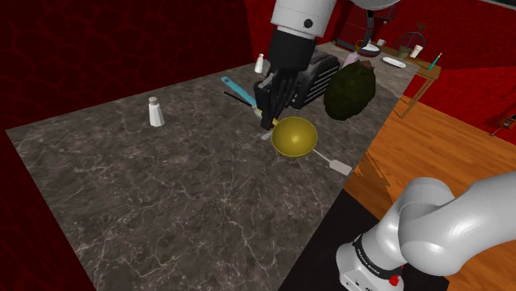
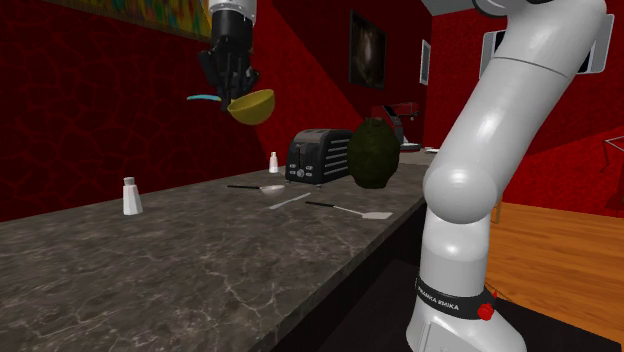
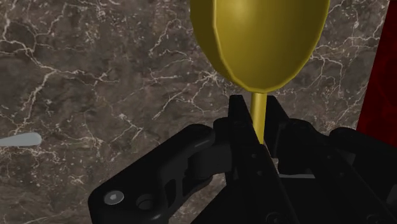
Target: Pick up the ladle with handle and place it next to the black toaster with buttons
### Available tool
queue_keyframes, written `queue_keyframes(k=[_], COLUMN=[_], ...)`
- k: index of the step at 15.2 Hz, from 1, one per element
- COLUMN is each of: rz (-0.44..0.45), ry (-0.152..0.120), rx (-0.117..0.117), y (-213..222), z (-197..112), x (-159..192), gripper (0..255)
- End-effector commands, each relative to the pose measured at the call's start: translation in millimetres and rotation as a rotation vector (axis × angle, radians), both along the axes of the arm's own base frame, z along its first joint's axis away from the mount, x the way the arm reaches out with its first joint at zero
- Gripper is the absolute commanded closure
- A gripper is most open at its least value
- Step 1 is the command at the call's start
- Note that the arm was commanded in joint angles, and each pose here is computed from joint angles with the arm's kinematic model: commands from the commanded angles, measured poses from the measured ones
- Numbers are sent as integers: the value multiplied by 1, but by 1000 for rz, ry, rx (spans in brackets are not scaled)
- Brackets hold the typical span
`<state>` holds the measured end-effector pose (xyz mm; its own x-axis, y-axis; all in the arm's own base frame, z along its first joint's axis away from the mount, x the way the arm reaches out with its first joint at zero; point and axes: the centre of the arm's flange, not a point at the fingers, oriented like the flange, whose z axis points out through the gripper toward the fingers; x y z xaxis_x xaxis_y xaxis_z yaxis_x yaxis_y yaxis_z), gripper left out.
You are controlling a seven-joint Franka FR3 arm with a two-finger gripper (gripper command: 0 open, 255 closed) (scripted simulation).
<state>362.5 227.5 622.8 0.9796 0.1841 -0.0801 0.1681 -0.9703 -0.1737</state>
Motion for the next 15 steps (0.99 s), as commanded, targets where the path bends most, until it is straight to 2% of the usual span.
queue_keyframes(k=[1, 3, 15], rz=[0, 0, 0], ry=[0, 0, 0], rx=[0, 0, 0], y=[-1, -1, -148], z=[10, 19, 19], x=[-1, -1, 58], gripper=[255, 255, 255])
